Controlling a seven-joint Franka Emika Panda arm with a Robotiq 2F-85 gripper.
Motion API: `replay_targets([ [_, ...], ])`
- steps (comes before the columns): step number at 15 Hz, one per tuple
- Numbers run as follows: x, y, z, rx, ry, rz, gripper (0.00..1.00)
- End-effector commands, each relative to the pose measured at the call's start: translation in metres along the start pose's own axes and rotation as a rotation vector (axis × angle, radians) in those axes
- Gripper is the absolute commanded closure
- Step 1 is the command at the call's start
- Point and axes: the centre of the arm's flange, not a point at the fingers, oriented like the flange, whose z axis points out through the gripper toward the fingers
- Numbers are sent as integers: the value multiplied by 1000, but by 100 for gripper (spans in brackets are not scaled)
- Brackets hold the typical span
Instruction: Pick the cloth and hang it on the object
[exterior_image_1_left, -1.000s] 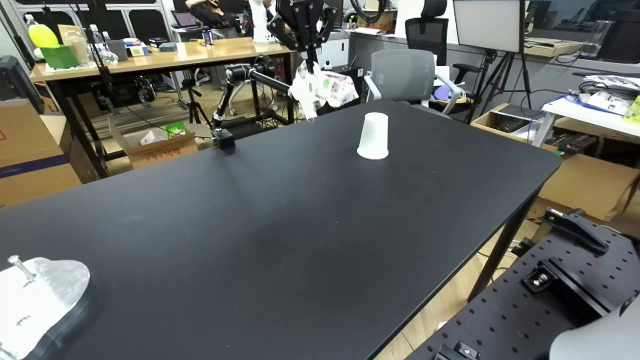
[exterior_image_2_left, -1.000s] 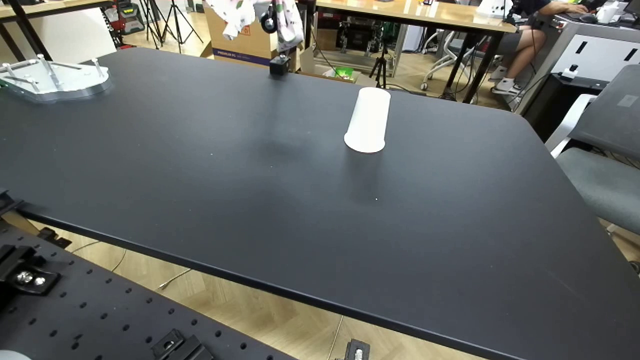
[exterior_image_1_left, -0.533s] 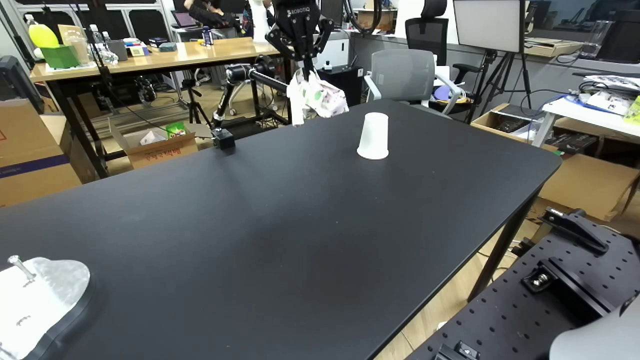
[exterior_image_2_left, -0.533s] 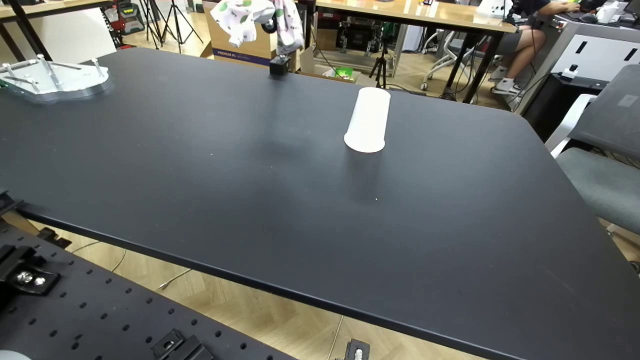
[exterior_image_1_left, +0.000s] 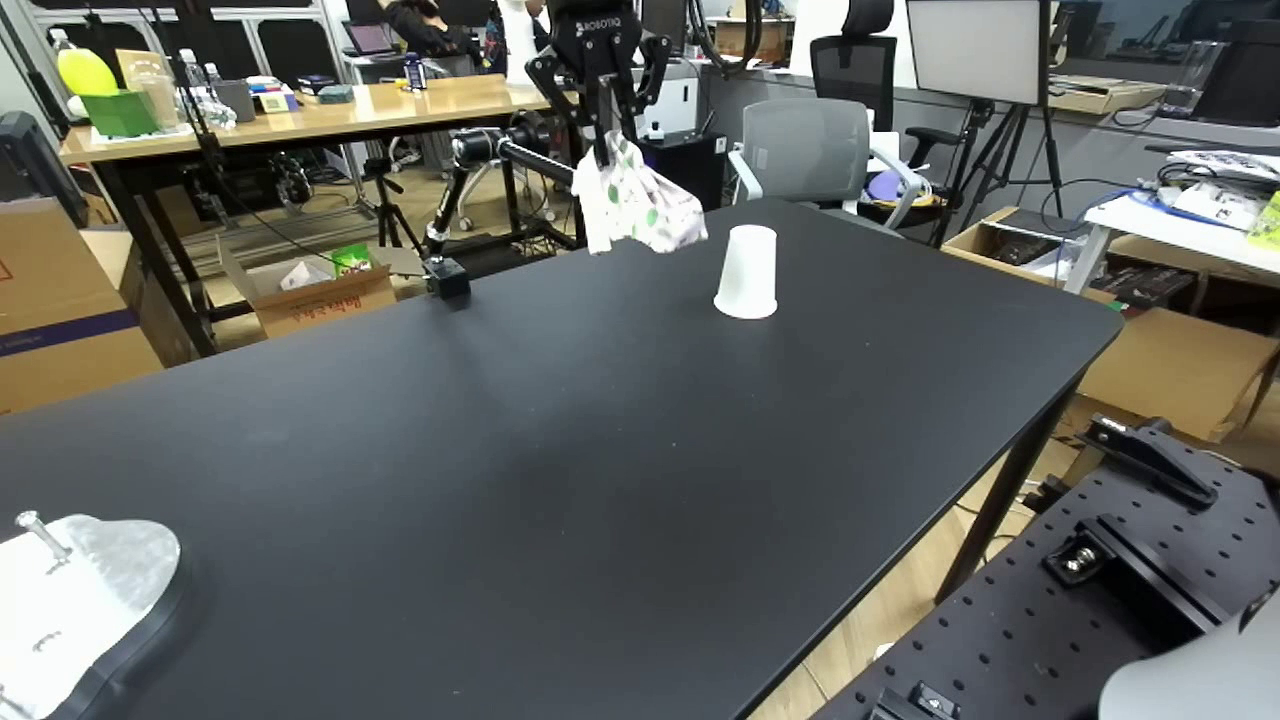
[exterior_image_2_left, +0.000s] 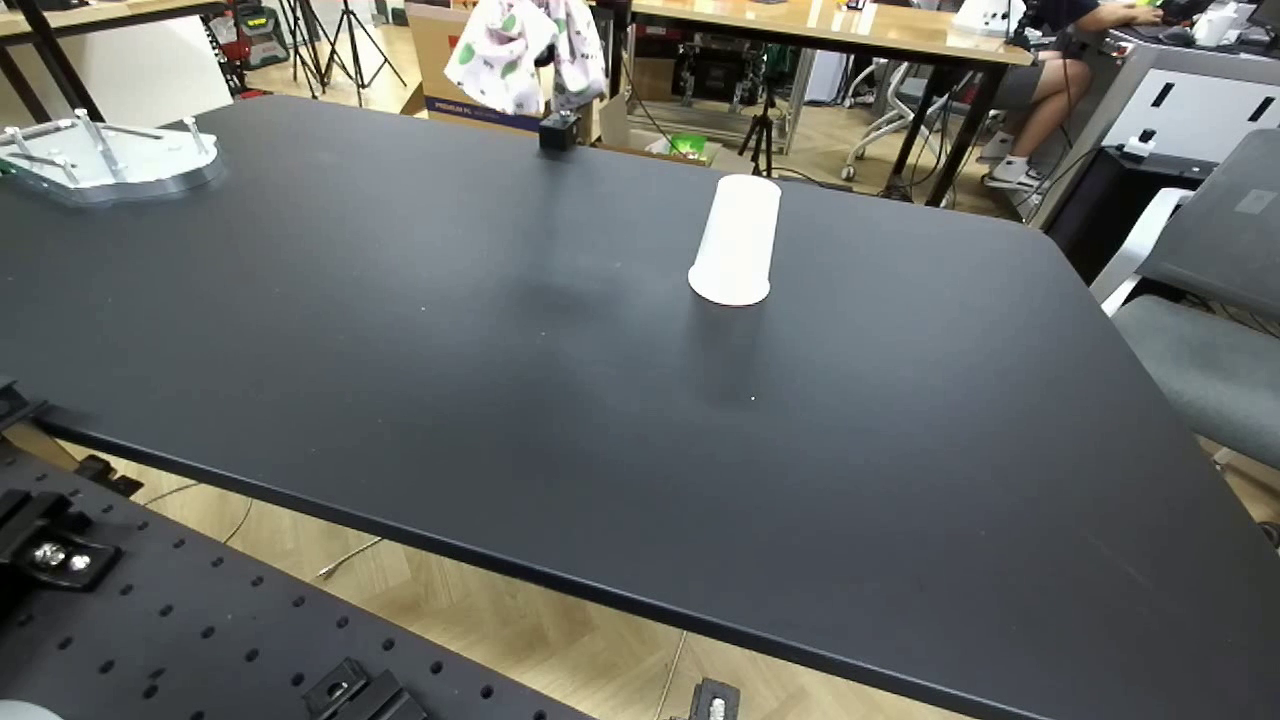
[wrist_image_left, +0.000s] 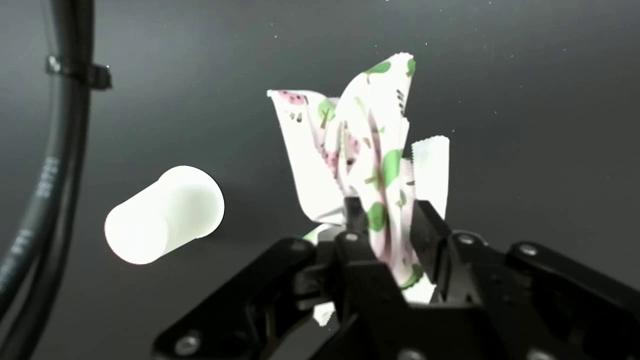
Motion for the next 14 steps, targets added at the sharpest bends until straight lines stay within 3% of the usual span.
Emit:
replay_targets([
  [1,-8,5,-15,12,16,17,38],
  [7,-21,5,-42,16,60,17,0],
  [14,-19,-1,-55,33,85,-7,0],
])
